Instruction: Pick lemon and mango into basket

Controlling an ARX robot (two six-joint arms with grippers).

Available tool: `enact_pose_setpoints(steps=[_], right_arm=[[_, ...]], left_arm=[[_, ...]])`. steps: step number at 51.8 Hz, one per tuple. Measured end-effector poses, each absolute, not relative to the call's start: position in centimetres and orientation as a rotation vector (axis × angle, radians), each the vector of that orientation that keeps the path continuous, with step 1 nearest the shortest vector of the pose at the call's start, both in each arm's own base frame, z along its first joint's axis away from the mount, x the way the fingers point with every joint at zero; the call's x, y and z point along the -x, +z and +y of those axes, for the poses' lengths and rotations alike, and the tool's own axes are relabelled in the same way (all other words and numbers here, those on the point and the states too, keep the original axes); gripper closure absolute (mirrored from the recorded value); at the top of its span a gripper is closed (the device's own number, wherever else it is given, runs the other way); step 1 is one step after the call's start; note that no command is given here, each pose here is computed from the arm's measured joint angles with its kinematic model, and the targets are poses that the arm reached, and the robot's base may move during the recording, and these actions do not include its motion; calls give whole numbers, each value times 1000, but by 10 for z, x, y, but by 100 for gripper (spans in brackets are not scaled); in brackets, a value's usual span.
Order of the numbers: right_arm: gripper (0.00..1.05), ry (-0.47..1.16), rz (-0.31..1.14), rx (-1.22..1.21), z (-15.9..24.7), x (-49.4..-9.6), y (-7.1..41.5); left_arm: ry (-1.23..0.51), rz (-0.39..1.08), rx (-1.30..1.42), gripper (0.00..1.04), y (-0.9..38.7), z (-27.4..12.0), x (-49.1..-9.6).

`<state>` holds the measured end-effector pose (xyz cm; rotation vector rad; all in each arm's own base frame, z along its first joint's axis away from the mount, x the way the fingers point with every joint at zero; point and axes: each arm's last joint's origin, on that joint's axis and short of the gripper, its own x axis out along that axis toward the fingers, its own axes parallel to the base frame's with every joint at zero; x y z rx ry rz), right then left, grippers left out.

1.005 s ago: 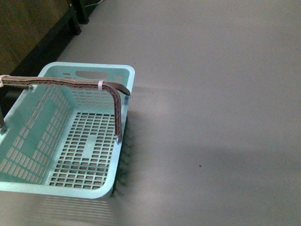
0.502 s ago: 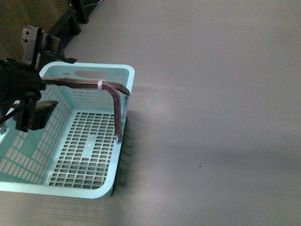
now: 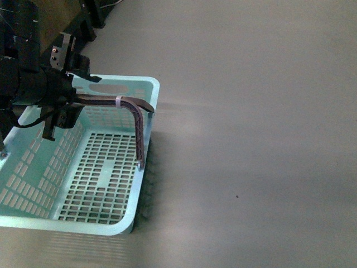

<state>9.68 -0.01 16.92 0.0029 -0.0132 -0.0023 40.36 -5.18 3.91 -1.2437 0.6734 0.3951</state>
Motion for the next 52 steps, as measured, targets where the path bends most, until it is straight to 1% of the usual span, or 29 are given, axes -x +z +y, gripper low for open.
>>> enact_pose_setpoints(steps=[6, 8, 16, 23, 26, 28, 32, 36, 37, 40, 43, 52], right_arm=[[9, -2, -13, -3, 0, -97, 169], [9, -2, -13, -3, 0, -97, 169], [9, -2, -13, -3, 0, -97, 169], [9, -2, -13, -3, 0, -97, 169], [9, -2, -13, -3, 0, -97, 169], [9, -2, -13, -2, 0, -97, 169], [9, -2, -13, -3, 0, -97, 169], [9, -2, -13, -3, 0, -97, 169], [9, -2, -13, -3, 0, -97, 169], [9, -2, -13, -3, 0, -97, 169], [9, -2, -13, -3, 0, -97, 169], [9, -2, -13, -3, 0, -97, 169]], left_arm=[[414, 671, 1306, 70, 40, -53, -409], [411, 672, 1309, 73, 41, -53, -410], [424, 687, 1322, 74, 44, -51, -404], [442, 708, 1358, 74, 57, -45, -381], [433, 691, 1389, 74, 75, -42, -369], [415, 668, 1413, 74, 96, -39, -359], [381, 625, 1437, 74, 126, -36, -347], [334, 575, 1461, 74, 166, -32, -331], [329, 569, 1464, 74, 171, -31, -329], [289, 525, 1483, 74, 207, -28, -311], [260, 497, 1498, 74, 232, -25, -294], [228, 457, 1533, 74, 271, -19, -261]])
